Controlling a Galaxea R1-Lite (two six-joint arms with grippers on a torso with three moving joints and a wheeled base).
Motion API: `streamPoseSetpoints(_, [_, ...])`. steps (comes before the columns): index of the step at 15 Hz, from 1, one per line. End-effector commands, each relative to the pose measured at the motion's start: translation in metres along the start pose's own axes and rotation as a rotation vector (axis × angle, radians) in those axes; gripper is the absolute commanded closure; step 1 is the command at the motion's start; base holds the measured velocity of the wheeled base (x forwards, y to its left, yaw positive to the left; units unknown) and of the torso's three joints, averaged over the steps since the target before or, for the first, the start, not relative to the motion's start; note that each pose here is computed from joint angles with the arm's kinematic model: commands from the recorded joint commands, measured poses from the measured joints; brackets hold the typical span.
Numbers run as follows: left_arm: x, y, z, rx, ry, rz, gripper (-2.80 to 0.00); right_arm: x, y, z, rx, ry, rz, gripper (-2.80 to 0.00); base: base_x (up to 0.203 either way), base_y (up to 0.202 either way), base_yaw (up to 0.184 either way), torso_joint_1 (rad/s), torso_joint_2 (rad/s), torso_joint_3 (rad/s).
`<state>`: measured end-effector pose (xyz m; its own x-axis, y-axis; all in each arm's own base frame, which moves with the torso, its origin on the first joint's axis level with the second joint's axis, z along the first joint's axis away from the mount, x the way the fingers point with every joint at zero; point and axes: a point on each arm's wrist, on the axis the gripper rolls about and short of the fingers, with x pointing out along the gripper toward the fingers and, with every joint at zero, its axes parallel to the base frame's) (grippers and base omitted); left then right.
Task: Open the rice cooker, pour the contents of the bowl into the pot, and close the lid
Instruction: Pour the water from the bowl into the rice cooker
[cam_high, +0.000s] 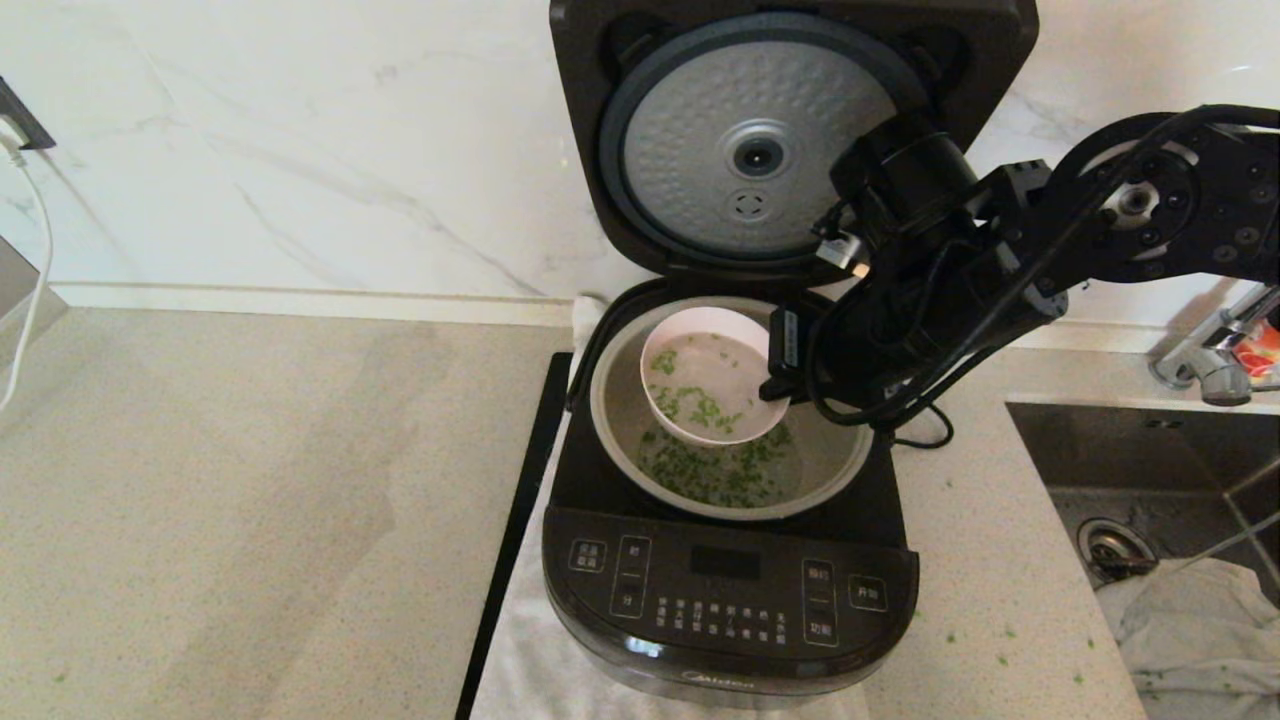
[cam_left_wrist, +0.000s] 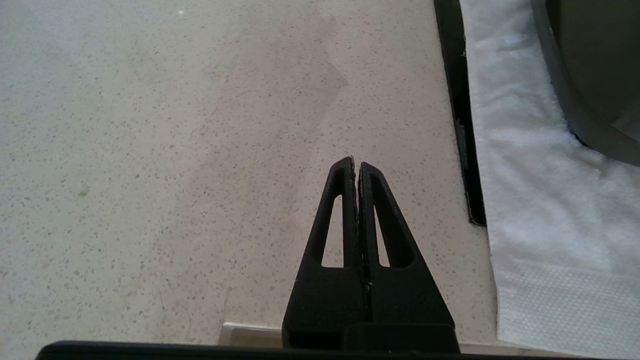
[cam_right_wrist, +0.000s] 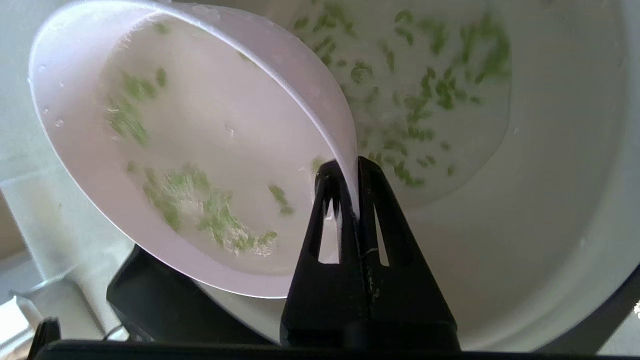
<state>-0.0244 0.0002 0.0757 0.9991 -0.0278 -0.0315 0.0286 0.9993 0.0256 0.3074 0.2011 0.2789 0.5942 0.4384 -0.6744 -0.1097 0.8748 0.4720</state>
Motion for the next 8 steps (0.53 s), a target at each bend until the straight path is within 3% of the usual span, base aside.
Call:
streamPoseSetpoints(1, [0.000,0.000,0.000,0.000,-0.001,-0.001,0.00,0.004,-0.001,0.001,0.003,-0.047,-0.053,0.00,0.000,0.000,0.000,0.000,0.00,0.000])
streamPoseSetpoints(8, [0.000,0.000,0.000,0.000,-0.001,0.000,0.00,-0.010,0.014,0.003,-0.031,-0.318,-0.212,0.00,0.000,0.000,0.000,0.000,0.00,0.000])
